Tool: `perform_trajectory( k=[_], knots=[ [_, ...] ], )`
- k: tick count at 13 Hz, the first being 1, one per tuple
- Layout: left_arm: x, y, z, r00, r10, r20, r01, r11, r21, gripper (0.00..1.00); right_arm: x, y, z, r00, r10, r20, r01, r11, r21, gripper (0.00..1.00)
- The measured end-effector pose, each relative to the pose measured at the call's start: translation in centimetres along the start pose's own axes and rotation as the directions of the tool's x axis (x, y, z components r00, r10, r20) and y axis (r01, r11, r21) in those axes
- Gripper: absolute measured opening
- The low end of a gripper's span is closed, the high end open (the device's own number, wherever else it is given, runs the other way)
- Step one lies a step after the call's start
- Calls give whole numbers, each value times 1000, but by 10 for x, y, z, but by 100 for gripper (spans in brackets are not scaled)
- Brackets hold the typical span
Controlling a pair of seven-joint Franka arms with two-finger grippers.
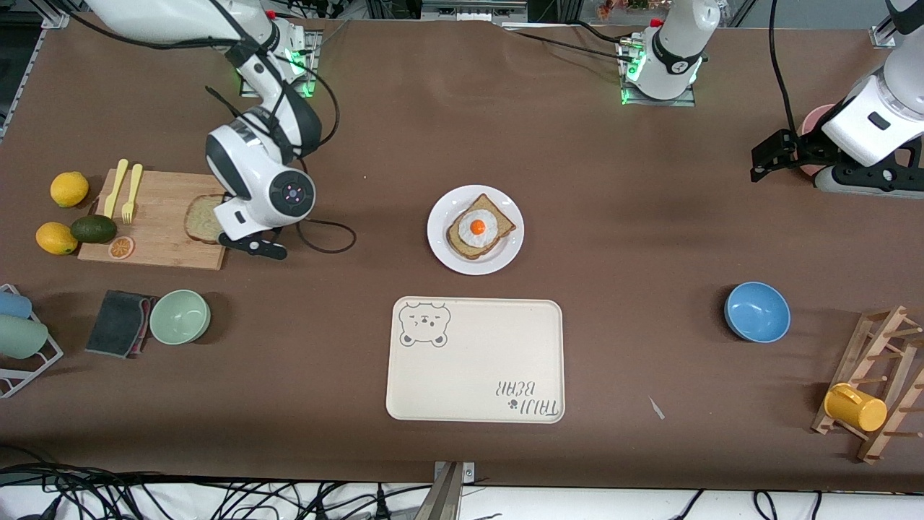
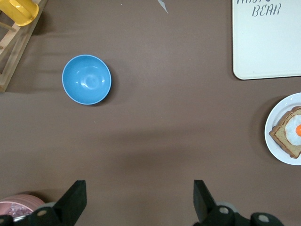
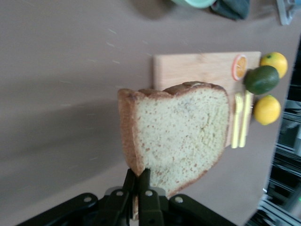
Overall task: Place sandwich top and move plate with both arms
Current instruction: 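Carry the bread with the right gripper over the egg toast plate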
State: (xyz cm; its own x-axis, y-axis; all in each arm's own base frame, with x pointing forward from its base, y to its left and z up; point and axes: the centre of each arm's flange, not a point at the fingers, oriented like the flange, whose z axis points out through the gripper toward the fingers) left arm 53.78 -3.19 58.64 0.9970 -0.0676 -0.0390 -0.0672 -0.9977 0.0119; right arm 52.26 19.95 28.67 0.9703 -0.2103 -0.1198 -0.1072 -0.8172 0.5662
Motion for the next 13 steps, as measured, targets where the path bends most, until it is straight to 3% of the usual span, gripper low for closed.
perform_trajectory(
  k=[4, 6, 8, 11, 13],
  knots=[
    [0, 0, 0, 1000, 0, 0, 0, 1000, 0, 100, -9, -16, -99, 1000, 5, -16, -1, 970, 244, 6],
    [0, 0, 0, 1000, 0, 0, 0, 1000, 0, 100, -22, -40, -140, 995, -47, -84, 73, 939, 336, 6],
    [0, 0, 0, 1000, 1, 0, -1, 1000, 0, 100, -52, -89, -185, 969, -161, -187, 223, 896, 384, 6],
    [0, 0, 0, 1000, 1, 0, -1, 1000, 0, 100, -97, -155, -235, 888, -281, -365, 429, 792, 434, 6],
    [0, 0, 0, 1000, 1, 0, -1, 1000, 0, 100, -114, -191, -245, 812, -368, -452, 551, 737, 391, 6]
  ],
)
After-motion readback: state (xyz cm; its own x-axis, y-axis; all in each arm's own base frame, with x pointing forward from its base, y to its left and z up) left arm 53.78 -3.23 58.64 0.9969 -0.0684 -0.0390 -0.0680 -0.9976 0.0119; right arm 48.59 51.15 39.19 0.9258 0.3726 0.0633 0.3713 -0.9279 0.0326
